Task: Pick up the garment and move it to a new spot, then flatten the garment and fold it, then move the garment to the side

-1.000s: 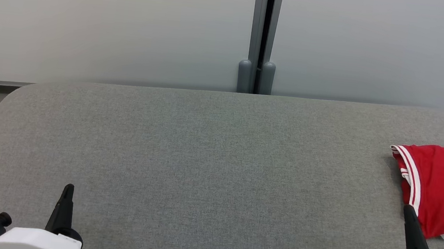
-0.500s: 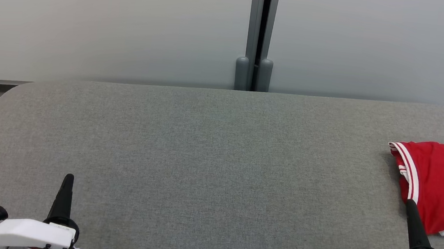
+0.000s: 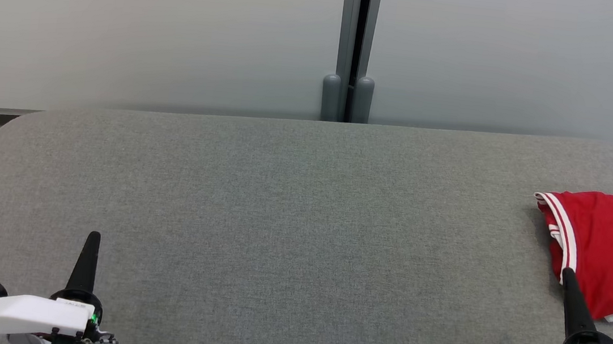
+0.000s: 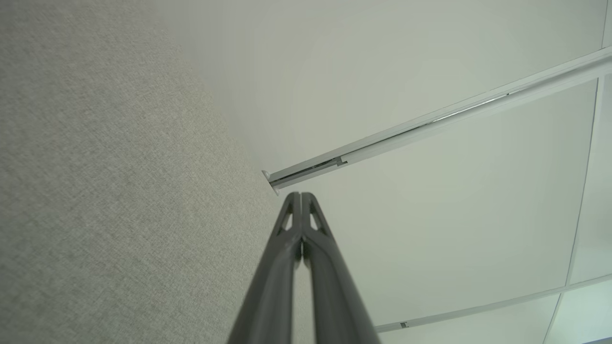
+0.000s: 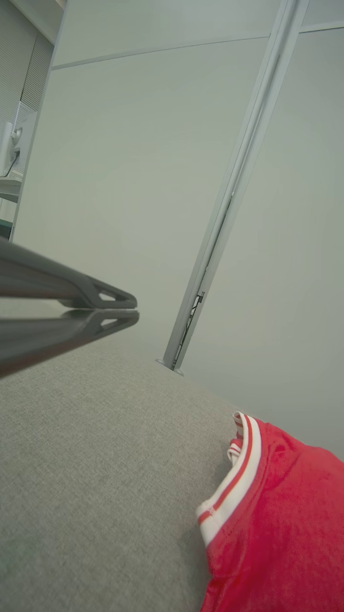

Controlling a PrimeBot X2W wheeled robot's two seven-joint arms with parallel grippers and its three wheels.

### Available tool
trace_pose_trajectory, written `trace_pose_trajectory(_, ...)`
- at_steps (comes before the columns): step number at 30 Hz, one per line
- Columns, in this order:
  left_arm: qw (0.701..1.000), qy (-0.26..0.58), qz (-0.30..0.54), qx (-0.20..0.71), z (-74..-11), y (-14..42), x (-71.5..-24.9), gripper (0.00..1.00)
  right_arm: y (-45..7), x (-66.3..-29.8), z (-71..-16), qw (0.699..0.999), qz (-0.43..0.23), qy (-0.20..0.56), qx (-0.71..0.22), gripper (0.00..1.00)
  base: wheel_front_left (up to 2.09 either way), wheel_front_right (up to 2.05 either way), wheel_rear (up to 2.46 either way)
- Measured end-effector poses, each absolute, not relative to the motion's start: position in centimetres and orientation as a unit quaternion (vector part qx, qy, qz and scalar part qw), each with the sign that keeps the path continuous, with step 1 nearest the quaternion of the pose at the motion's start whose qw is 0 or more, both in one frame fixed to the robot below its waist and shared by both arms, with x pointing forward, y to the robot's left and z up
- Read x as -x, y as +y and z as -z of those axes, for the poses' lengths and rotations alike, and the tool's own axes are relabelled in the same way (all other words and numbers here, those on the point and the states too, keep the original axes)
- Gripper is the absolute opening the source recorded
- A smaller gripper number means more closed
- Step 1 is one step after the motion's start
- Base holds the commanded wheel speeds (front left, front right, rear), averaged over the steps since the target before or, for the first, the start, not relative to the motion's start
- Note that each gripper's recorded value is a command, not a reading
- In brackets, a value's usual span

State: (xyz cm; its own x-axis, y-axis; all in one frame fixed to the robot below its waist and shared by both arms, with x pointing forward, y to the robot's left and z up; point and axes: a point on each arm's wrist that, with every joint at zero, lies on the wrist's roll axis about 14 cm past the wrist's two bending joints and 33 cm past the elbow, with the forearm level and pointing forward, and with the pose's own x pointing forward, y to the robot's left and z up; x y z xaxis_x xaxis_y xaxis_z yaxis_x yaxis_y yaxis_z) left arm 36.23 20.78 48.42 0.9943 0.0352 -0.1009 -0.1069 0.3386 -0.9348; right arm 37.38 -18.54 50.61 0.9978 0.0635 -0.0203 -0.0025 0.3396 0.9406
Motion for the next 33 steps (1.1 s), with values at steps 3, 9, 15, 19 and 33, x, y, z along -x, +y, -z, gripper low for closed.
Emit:
trace_pose_trajectory(3, 0.812, 0.031, -0.042, 0.581, -48.5, 20.7, -36.4, 0.00, -18.6, -37.4, -50.5, 0.812, -0.018, 0.028, -0.582, 0.00, 0.00, 0.00, 0.00)
trace_pose_trajectory(9, 0.797, 0.026, -0.035, 0.603, -48.9, 20.6, -36.8, 0.00, -18.8, -37.7, -50.5, 0.797, -0.015, 0.023, -0.603, 0.00, 0.00, 0.00, 0.00)
trace_pose_trajectory(15, 0.782, 0.022, -0.031, 0.622, -49.0, 20.5, -37.0, 0.00, -19.0, -37.8, -50.5, 0.782, -0.012, 0.021, -0.623, 0.00, 0.00, 0.00, 0.00)
trace_pose_trajectory(19, 0.768, 0.018, -0.026, 0.639, -49.4, 20.3, -37.5, 0.00, -19.1, -38.1, -50.6, 0.769, -0.010, 0.017, -0.640, 0.00, 0.00, 0.00, 0.00)
trace_pose_trajectory(33, 0.734, 0.011, -0.013, 0.679, -50.0, 20.1, -38.2, 0.00, -19.7, -38.4, -50.5, 0.735, -0.001, 0.008, -0.678, 0.00, 0.00, 0.00, 0.00)
